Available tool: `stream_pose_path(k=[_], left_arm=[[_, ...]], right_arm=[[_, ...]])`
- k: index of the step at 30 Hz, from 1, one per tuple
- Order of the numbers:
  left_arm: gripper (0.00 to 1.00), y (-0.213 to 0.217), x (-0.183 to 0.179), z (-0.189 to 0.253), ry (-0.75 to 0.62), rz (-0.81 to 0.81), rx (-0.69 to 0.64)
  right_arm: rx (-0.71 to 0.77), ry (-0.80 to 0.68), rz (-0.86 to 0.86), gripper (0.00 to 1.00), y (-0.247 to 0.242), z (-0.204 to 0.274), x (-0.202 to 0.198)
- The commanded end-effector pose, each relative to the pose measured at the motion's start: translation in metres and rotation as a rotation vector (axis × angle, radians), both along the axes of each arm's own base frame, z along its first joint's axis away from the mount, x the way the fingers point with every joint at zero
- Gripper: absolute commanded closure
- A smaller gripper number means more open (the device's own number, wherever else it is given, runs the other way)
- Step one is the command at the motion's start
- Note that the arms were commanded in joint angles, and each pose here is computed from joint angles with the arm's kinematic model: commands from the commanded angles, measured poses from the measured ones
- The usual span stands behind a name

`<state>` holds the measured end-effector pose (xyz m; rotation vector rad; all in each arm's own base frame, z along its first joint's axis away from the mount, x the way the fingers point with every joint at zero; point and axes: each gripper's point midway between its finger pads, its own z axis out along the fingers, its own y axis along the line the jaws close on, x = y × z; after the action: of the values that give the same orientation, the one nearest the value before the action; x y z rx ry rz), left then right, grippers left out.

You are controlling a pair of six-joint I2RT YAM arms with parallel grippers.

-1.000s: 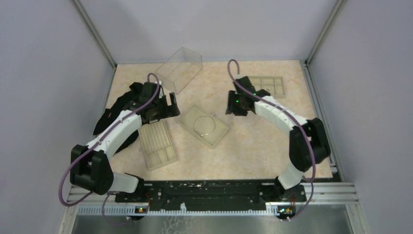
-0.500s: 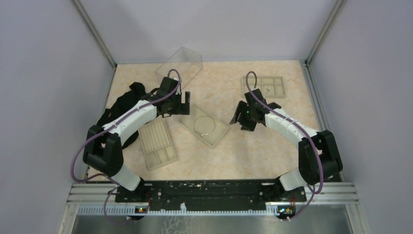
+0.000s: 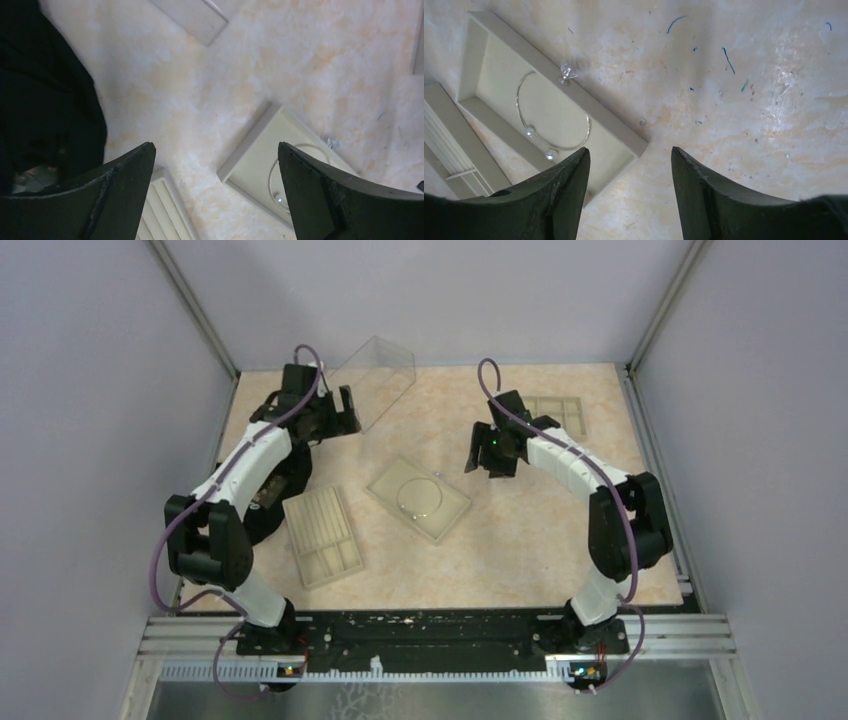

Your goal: Organize the mixed jewelry

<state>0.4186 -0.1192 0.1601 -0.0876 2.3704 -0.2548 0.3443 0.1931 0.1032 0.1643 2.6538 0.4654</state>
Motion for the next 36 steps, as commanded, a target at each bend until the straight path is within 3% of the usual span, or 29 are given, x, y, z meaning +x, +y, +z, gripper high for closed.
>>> stream_pose_path(k=[1, 13, 25, 30, 36], left_arm=[[0.02, 0.007, 0.033, 0.048, -0.11, 0.007, -0.095], [0.01, 0.048, 0.146, 0.099, -0.376, 0.136, -0.093], [0.01, 0.046, 0.255, 0.051, -0.488, -0.02, -0.075], [0.02, 0.033, 0.262, 0.018, -0.467, -0.095, -0.098], [0.07, 0.013, 0.237, -0.006, -0.38, -0.197, -0.144]], right_arm=[[-0.021, -0.035, 0.079, 0.4, 0.007, 0.01, 0.011], [0.007, -0.046, 0.083, 0.4, 0.021, 0.015, 0.026], [0.008, -0.021, 0.078, 0.41, 0.023, 0.017, 0.027], [0.013, -0.006, 0.062, 0.41, 0.023, 0.017, 0.024], [0.015, -0.006, 0.046, 0.41, 0.023, 0.018, 0.025]])
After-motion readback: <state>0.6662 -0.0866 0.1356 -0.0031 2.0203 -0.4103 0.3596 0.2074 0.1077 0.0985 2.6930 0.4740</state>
